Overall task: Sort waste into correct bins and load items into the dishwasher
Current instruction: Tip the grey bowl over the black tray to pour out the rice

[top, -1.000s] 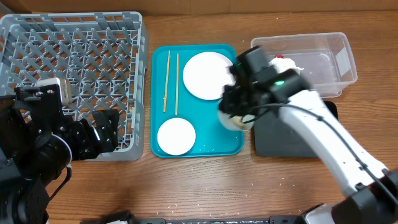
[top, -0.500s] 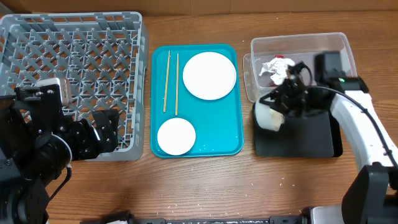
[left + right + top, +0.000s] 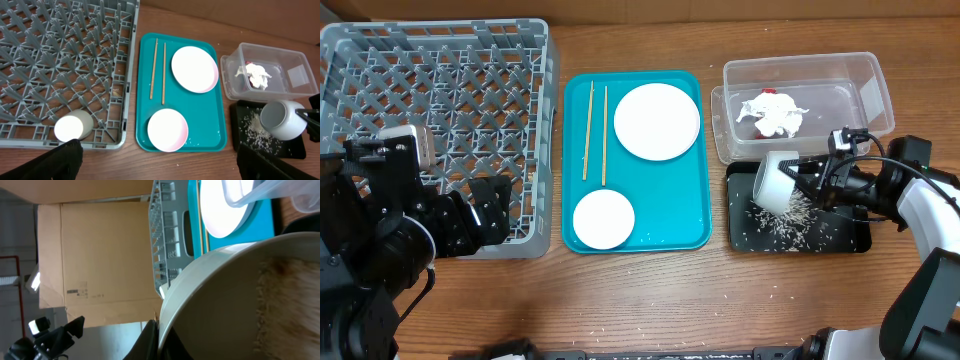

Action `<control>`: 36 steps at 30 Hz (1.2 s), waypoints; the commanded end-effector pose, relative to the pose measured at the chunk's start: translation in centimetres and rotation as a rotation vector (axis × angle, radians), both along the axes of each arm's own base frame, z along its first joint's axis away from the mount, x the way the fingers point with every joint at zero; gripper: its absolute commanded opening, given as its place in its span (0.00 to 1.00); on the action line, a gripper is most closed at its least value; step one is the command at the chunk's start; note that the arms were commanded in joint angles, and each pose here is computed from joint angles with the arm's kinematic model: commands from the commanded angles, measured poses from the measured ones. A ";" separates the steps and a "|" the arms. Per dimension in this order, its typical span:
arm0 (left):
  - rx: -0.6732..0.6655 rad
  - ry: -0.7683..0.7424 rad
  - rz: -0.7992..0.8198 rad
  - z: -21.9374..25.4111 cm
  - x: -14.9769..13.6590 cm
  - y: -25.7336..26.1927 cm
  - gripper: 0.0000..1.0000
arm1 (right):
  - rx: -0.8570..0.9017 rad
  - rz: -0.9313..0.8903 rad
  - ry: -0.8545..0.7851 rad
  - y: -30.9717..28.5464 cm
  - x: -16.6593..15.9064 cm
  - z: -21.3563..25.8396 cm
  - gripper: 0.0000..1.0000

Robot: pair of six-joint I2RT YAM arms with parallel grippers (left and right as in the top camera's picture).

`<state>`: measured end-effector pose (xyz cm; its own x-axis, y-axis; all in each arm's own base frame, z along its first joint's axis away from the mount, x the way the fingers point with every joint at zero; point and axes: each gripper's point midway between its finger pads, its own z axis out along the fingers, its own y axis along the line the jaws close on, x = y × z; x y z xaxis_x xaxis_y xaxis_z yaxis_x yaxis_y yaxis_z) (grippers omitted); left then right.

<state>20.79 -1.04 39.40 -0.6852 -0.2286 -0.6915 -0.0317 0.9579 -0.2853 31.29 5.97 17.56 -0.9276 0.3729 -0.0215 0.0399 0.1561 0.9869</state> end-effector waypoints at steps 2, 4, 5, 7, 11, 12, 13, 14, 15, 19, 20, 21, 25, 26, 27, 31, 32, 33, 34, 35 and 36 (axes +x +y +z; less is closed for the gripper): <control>0.008 -0.013 -0.029 0.2 0.0 -0.3 1.00 | -0.010 0.005 -0.020 0.1 -0.3 0.3 0.04; 0.008 -0.013 -0.029 0.2 0.0 -0.3 1.00 | -0.050 0.008 -0.019 0.0 -0.5 -0.4 0.04; 0.008 -0.013 -0.029 0.2 0.0 -0.3 1.00 | -0.098 0.007 -0.010 -0.2 -0.4 -1.2 0.04; 0.008 -0.013 -0.029 0.2 0.0 -0.3 1.00 | -0.143 -0.004 0.058 -0.5 -0.5 -2.4 0.04; 0.008 -0.013 -0.029 0.2 0.0 -0.3 1.00 | -0.108 0.015 -0.016 -0.2 -0.7 -1.5 0.04; 0.008 -0.013 -0.029 0.2 0.0 -0.3 1.00 | -0.112 -0.006 0.032 -0.5 -0.3 -1.9 0.04; 0.008 -0.013 -0.029 0.2 0.0 -0.3 1.00 | -0.054 -0.019 0.071 -0.5 -0.2 -1.3 0.04; 0.008 -0.013 -0.029 0.2 0.0 -0.3 1.00 | 0.034 -0.009 0.020 -0.1 -0.2 0.4 0.04; 0.008 -0.013 -0.029 0.2 0.0 -0.3 1.00 | 0.112 0.003 -0.059 0.1 -0.3 2.1 0.04; 0.008 -0.013 -0.029 0.2 0.0 -0.3 1.00 | 0.040 -0.017 0.055 -0.3 0.2 0.1 0.04; 0.008 -0.013 -0.029 0.2 0.0 -0.3 1.00 | 0.112 -0.010 0.050 0.0 -0.2 1.3 0.04; 0.008 -0.013 -0.029 0.2 0.0 -0.3 1.00 | 0.179 0.005 -0.034 0.3 -0.6 3.0 0.04; 0.008 -0.013 -0.029 0.2 0.0 -0.3 1.00 | 0.001 -0.001 0.051 0.0 -0.3 -0.6 0.04; 0.008 -0.013 -0.029 0.2 0.0 -0.3 1.00 | 0.043 -0.001 0.076 0.2 -0.6 -0.1 0.04; 0.008 -0.013 -0.029 0.2 0.0 -0.3 1.00 | 0.079 0.009 0.023 0.4 -0.7 0.8 0.04; 0.008 -0.013 -0.029 0.2 0.0 -0.3 1.00 | 0.010 0.006 0.054 0.2 -0.6 -0.5 0.04; 0.008 -0.013 -0.029 0.2 0.0 -0.3 1.00 | 0.059 0.011 0.037 0.5 -0.8 0.4 0.04; 0.008 -0.013 -0.029 0.2 0.0 -0.3 1.00 | 0.092 0.023 -0.028 0.8 -1.0 1.4 0.04; 0.008 -0.013 -0.029 0.2 0.0 -0.3 1.00 | 0.067 0.034 -0.093 0.9 -1.1 1.5 0.04; 0.008 -0.013 -0.029 0.2 0.0 -0.3 1.00 | 0.011 0.041 -0.103 0.8 -1.0 0.6 0.04; 0.008 -0.013 -0.029 0.2 0.0 -0.3 1.00 | -0.063 0.034 -0.035 0.4 -0.6 -1.1 0.04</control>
<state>20.79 -1.04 39.40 -0.6852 -0.2286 -0.6915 -0.0317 0.9579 -0.2853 30.31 6.51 17.74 -0.9348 0.3546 -0.0202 0.0288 0.1325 0.9908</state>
